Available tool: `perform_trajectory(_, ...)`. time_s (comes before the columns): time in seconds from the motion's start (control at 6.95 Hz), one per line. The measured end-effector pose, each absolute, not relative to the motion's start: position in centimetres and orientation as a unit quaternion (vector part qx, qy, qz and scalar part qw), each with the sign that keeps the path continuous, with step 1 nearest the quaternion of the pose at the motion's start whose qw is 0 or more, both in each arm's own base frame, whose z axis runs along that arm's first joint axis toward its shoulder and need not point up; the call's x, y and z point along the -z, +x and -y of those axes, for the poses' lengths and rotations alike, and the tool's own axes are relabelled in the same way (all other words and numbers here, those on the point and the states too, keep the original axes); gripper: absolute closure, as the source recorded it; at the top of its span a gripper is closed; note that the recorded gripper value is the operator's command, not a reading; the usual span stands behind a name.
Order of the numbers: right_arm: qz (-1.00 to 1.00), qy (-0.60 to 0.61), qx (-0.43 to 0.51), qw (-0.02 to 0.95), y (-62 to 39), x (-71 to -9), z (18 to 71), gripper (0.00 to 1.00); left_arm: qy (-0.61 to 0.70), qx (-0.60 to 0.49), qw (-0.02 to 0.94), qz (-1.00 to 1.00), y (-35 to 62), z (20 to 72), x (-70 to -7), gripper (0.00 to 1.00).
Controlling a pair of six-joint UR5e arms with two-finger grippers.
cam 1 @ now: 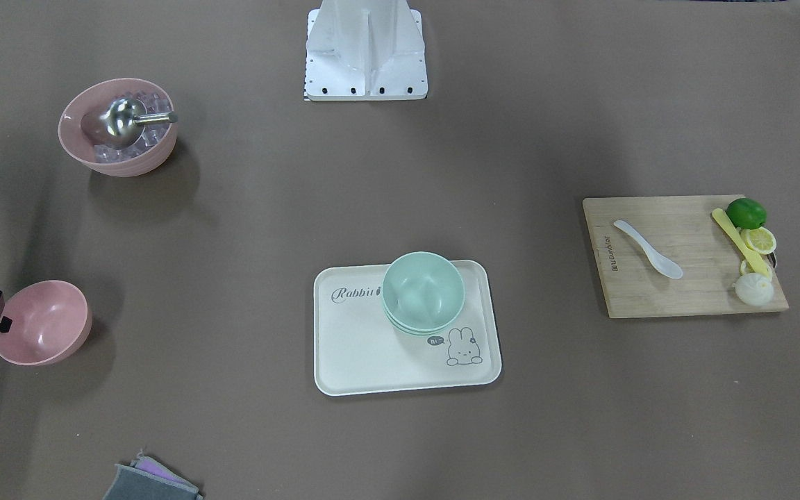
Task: Stack pink bowl on green and place spoon
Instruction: 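Grip the pink bowl rim with the right gripper and lift it, then carry the pink bowl toward the tray while the left gripper grasps the spoon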
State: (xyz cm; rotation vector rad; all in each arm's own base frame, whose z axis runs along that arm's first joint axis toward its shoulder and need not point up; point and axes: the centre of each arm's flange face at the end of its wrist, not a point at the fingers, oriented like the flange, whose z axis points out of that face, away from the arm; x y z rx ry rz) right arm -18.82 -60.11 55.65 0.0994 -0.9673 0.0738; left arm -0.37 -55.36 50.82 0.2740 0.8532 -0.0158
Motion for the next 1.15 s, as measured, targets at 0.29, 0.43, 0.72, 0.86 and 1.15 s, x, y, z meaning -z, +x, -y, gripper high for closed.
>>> perform_trajectory(0.29, 0.512, 0.043, -0.057, 0.856, -18.7, -48.8, 61.0, 1.0, 0.133, 0.008, 0.901, -0.413, -0.4, 55.4, -50.7, 0.02)
perform_trajectory(0.43, 0.529, 0.044, -0.054, 0.846, -19.3, -45.5, 61.6, 1.0, 0.133, 0.012, 0.9, -0.414, -0.3, 55.5, -50.5, 0.02)
perform_trajectory(0.72, 0.549, 0.046, -0.033, 0.834, -21.5, -39.7, 62.6, 1.0, 0.127, 0.028, 0.898, -0.42, 0.2, 55.8, -49.5, 0.02)
perform_trajectory(0.86, 0.554, 0.048, -0.02, 0.831, -23.4, -36.7, 62.6, 1.0, 0.117, 0.04, 0.895, -0.428, 1.8, 55.8, -48.8, 0.02)
perform_trajectory(1.15, 0.561, 0.052, -0.013, 0.826, -26.2, -31.9, 62.5, 1.0, 0.091, 0.098, 0.886, -0.444, 6.9, 55.4, -47.0, 0.02)
